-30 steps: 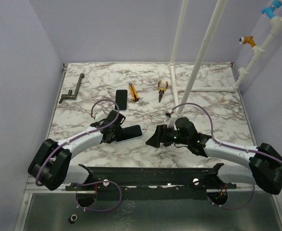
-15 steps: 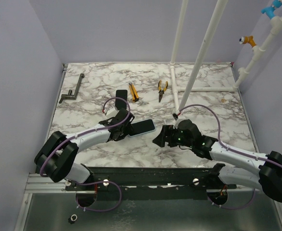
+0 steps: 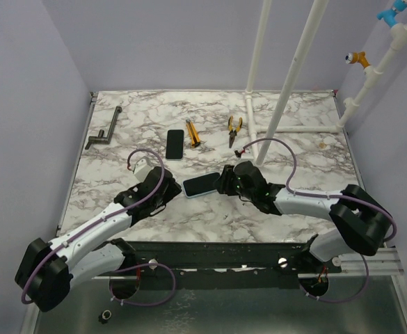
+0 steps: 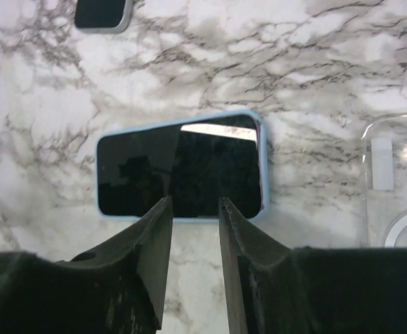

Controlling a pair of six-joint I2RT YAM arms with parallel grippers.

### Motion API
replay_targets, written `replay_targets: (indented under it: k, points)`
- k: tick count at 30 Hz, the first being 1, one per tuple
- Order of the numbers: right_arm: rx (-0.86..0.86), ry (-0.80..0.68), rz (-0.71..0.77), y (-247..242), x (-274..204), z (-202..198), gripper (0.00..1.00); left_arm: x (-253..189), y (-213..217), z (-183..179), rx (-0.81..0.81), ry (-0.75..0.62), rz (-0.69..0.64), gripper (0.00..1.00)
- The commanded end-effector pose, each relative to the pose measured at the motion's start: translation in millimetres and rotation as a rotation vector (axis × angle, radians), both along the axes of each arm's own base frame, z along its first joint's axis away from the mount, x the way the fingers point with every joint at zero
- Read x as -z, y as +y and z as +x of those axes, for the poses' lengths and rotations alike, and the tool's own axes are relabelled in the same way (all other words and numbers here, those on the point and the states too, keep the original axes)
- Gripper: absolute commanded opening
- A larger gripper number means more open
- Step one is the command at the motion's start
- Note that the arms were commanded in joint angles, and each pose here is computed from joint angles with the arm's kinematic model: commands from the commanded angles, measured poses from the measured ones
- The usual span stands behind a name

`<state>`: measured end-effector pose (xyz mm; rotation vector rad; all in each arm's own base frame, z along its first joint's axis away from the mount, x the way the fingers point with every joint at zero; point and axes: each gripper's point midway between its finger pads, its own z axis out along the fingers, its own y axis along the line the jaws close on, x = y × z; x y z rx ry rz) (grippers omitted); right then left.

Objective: Take the phone out of the phone case
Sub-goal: Adjust the phone at the center of the board.

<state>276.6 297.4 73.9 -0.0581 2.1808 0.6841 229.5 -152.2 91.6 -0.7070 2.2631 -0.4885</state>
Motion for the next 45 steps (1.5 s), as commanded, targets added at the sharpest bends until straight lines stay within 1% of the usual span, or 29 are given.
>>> replay_targets:
  k: [1,4,10,15,20,26,31,39,45]
  points:
    - [0.151,-0.127,-0.035,-2.6,-6.1,40.3,0.34,-2.4,12.3,-9.3,-0.014,-0.028,-0.001,0.61]
    - [0.176,-0.140,-0.073,0.5,-0.3,52.6,0.30,2.1,12.6,-15.1,0.000,-0.014,-0.007,0.58]
    - [0.160,-0.155,-0.113,14.8,3.6,70.1,0.29,17.1,14.9,-25.6,-0.007,0.019,-0.032,0.56]
    - [0.091,-0.098,-0.180,29.5,27.8,80.6,0.28,33.0,16.2,-34.1,0.002,0.039,-0.045,0.54]
    - [0.047,-0.043,-0.241,28.4,51.6,75.9,0.27,38.2,11.1,-37.6,0.025,0.035,-0.081,0.53]
    - [-0.008,0.053,-0.261,30.7,69.9,60.0,0.27,44.4,7.4,-36.2,0.030,0.045,-0.087,0.53]
    - [0.000,0.129,-0.262,13.7,77.8,36.1,0.28,45.2,-0.4,-32.0,0.053,0.047,-0.093,0.53]
    - [0.030,0.214,-0.216,-8.5,73.0,-11.3,0.29,52.1,-18.9,-21.8,0.109,0.069,-0.093,0.53]
    - [0.009,0.224,-0.197,-10.6,60.7,-37.9,0.31,50.8,-31.1,-10.1,0.147,0.074,-0.070,0.53]
